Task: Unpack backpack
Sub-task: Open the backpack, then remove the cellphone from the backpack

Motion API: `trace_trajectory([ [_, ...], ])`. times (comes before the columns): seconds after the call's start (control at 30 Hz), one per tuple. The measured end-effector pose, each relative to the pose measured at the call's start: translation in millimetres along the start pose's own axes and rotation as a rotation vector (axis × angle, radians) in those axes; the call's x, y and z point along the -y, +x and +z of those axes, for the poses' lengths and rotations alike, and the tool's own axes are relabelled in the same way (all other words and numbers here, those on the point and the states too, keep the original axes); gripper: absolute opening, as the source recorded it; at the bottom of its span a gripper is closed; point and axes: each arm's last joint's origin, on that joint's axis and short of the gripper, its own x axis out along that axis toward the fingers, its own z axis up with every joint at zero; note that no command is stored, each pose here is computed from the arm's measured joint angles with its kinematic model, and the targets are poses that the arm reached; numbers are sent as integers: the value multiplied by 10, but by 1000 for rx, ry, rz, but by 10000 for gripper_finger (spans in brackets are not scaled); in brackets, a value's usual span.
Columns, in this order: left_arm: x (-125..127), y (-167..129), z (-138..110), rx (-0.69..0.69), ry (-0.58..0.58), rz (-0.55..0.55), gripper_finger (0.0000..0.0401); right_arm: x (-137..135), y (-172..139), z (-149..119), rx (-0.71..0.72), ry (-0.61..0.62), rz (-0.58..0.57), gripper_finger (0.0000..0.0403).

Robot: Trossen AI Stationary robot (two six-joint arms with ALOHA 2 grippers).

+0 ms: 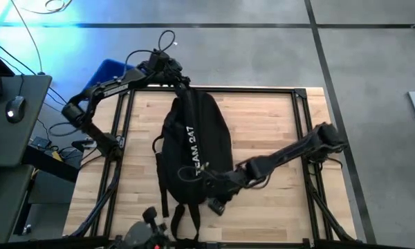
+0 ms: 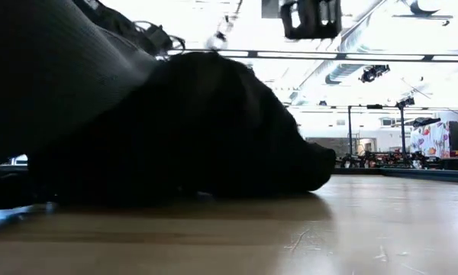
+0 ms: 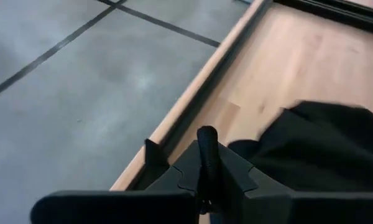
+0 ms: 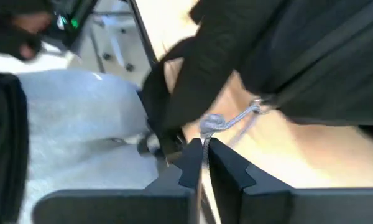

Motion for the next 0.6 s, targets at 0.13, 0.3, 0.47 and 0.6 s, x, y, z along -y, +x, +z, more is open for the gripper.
trace_trajectory([
  [0.13, 220, -310, 79, 7, 157, -29, 50, 139, -553, 91, 21, -96, -98, 93],
  [0.3, 451, -633, 119, 12, 220, -48, 114, 491, -991, 319, 108, -163, -301, 188],
  [0.47, 797, -840, 35, -44, 306, -269, 151, 947, -1066, 734, 139, -229, -366, 246],
  [0.6, 1105, -787, -58, -190, 168, -365, 153, 1244, -871, 1072, 190, -194, -317, 254],
])
